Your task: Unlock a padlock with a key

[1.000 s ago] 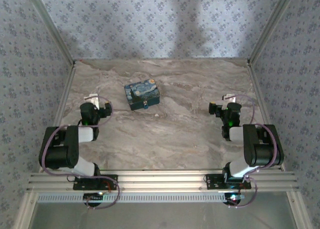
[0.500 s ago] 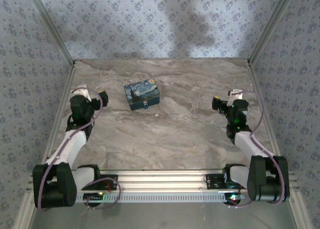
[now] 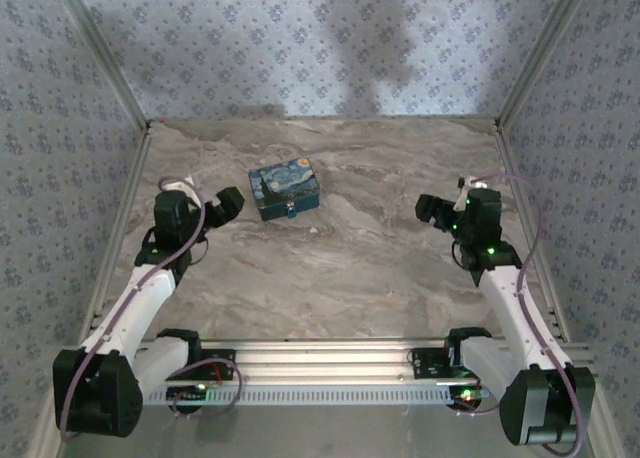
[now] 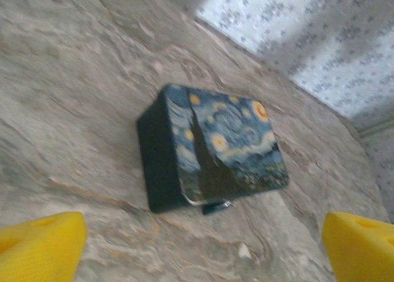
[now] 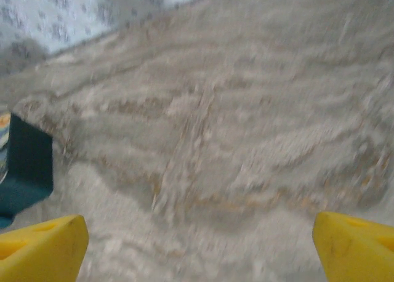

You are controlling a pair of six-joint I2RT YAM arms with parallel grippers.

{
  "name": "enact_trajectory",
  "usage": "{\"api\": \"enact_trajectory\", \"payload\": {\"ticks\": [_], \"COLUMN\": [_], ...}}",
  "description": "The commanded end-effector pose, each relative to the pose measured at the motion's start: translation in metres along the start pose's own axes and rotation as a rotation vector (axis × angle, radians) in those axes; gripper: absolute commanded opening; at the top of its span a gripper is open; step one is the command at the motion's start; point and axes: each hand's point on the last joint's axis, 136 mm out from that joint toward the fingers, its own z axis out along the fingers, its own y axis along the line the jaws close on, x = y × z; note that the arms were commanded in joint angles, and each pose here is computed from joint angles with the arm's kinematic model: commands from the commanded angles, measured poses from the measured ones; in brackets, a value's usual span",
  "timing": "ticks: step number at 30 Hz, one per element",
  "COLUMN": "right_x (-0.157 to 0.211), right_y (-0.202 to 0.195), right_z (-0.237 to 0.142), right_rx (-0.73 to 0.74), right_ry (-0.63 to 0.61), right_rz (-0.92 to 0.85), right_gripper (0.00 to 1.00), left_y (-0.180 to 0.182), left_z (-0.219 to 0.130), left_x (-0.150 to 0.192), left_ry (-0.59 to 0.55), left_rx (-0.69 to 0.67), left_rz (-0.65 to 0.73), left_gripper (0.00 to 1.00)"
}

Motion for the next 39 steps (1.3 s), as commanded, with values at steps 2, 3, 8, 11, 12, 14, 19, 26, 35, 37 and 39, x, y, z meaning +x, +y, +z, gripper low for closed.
{"api": "enact_trajectory", "payload": {"ticks": [2,3,8,11,12,14,19,26,35,37,39], "right_x": [0.062,0.072,0.129,0.157,0.163,0.176,0.197,0.217,0.227,0.228,0.229], "right_y": [0.009,0.011,0.024,0.029,0.029,0.029,0.034,0.040,0.041,0.041,0.041], "right_z": [-0.013,-0.015,-0.025,-0.027,-0.026,-0.024,-0.016,-0.005,-0.002,-0.002,-0.002], "right_rx": [0.028,0.034,0.037,0.045,0.051,0.070,0.077,0.090,0.097,0.097,0.098], "right_ry": [0.269,0.299,0.476,0.562,0.584,0.631,0.741,0.846,0.875,0.878,0.882], "right_rz": [0.022,0.007,-0.066,-0.112,-0.127,-0.164,-0.226,-0.279,-0.283,-0.282,-0.280], "right_gripper": [0.87,0.84,0.78,0.75,0.74,0.72,0.66,0.53,0.46,0.45,0.43], "left_y": [-0.036,-0.041,-0.061,-0.065,-0.065,-0.064,-0.062,-0.057,-0.057,-0.057,-0.057], "left_z": [-0.003,-0.001,0.009,0.014,0.016,0.017,0.018,0.018,0.017,0.017,0.017], "left_x": [0.001,0.005,0.017,0.019,0.021,0.022,0.024,0.025,0.024,0.023,0.023], "left_ry": [0.021,0.030,0.062,0.075,0.080,0.084,0.084,0.085,0.080,0.080,0.080], "left_rx": [0.083,0.091,0.126,0.130,0.130,0.127,0.115,0.096,0.090,0.090,0.089], "left_rz": [-0.018,-0.010,0.024,0.038,0.040,0.042,0.047,0.050,0.050,0.051,0.051], "left_gripper": [0.98,0.98,0.98,0.98,0.98,0.98,0.98,0.98,0.98,0.98,0.98]}}
